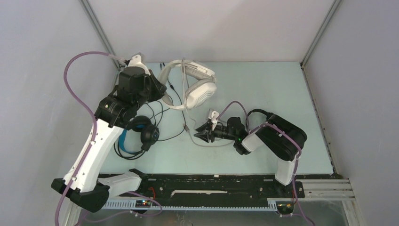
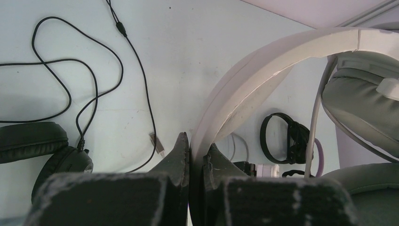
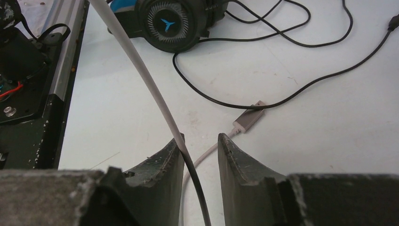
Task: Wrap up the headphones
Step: Wrap the headphones cable around the headphones.
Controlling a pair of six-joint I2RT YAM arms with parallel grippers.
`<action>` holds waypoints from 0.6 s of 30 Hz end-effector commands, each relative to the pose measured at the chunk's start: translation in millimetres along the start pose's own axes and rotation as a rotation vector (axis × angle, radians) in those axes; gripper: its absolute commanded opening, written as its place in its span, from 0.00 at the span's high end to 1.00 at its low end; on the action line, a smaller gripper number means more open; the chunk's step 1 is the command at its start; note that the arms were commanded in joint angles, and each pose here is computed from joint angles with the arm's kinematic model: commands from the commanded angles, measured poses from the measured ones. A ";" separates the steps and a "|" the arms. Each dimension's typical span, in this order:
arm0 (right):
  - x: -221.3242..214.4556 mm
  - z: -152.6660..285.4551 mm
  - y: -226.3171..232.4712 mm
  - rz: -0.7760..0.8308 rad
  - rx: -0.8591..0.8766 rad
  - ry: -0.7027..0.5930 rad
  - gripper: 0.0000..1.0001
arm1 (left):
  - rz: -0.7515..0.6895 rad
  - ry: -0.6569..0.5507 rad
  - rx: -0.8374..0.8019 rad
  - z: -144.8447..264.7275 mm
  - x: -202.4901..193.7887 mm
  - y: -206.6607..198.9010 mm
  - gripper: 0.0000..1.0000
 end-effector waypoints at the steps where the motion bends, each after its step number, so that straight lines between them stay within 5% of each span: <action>1: 7.5 -2.6 -0.7 0.029 0.017 -0.058 0.66 | 0.097 -0.180 -0.139 34.1 54.4 -25.7 1.00; 6: -3.8 0.0 -11.6 0.000 -0.020 -0.041 0.72 | 0.113 -0.185 -0.174 36.2 58.0 -30.3 1.00; 10: -3.5 6.5 -28.9 -0.054 -0.077 -0.051 1.00 | 0.081 -0.188 -0.242 41.6 60.3 -39.1 1.00; 18: 35.4 30.5 -64.5 -0.149 -0.177 -0.152 1.00 | -0.168 -0.121 -0.399 51.1 36.4 -53.7 1.00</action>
Point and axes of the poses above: each gripper's point midway between its finger pads, its own z axis back along the fingers, its own y axis along the line the jaws close on, x = y × z, the point moved 1 cm from there along z, back along the fingers, and after that the axes turned 9 degrees about -z, right-handed, at the moved point
